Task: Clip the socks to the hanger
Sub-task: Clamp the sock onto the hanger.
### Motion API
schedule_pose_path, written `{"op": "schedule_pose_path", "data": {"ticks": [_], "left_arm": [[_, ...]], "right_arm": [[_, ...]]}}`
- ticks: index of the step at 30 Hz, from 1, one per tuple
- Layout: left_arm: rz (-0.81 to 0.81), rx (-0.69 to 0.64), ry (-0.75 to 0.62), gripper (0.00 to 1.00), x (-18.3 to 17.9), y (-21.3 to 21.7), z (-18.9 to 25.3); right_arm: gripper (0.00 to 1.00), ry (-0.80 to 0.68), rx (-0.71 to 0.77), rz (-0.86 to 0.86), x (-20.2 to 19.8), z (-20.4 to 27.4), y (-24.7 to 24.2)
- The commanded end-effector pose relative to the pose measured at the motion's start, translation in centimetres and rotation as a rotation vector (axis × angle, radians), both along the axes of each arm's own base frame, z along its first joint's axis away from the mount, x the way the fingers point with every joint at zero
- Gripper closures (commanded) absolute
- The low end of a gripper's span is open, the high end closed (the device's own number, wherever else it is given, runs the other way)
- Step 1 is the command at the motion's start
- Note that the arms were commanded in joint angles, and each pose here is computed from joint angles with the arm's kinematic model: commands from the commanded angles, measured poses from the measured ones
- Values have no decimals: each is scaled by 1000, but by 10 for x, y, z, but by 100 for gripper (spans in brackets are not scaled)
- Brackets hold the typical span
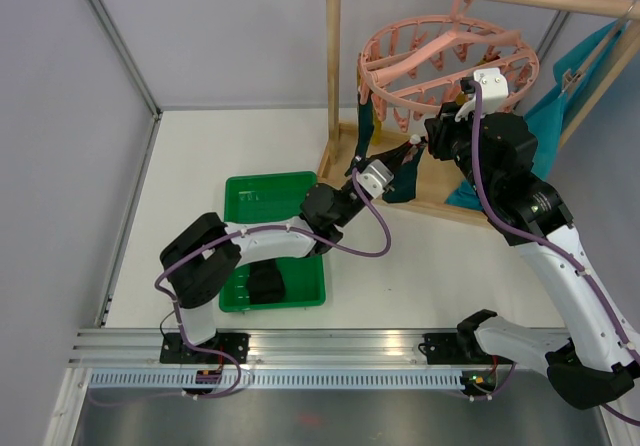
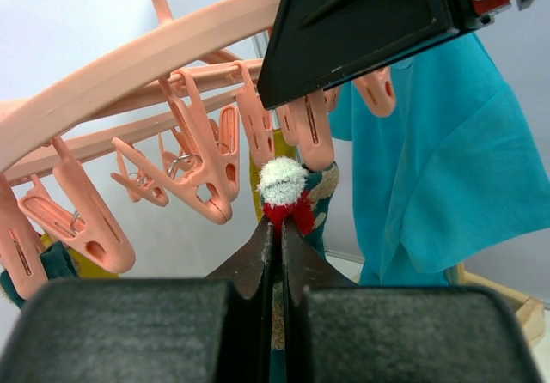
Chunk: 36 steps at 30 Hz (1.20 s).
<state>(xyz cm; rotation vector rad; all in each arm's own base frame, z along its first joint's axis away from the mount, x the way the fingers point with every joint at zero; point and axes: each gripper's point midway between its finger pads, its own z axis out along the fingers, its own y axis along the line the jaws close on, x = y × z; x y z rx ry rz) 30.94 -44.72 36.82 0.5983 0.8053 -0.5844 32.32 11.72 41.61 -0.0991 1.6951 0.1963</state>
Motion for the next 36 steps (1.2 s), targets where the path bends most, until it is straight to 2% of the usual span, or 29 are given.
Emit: {"op": "schedule_pose_path", "data": {"ticks": [1, 36], "left_arm": [[-52, -79, -35, 98, -16, 11, 29], [-106, -93, -13, 98, -13, -8, 39]], "right_arm": [[100, -78, 23, -26, 2, 28, -5], [100, -79, 26, -14, 0, 29, -4]]}}
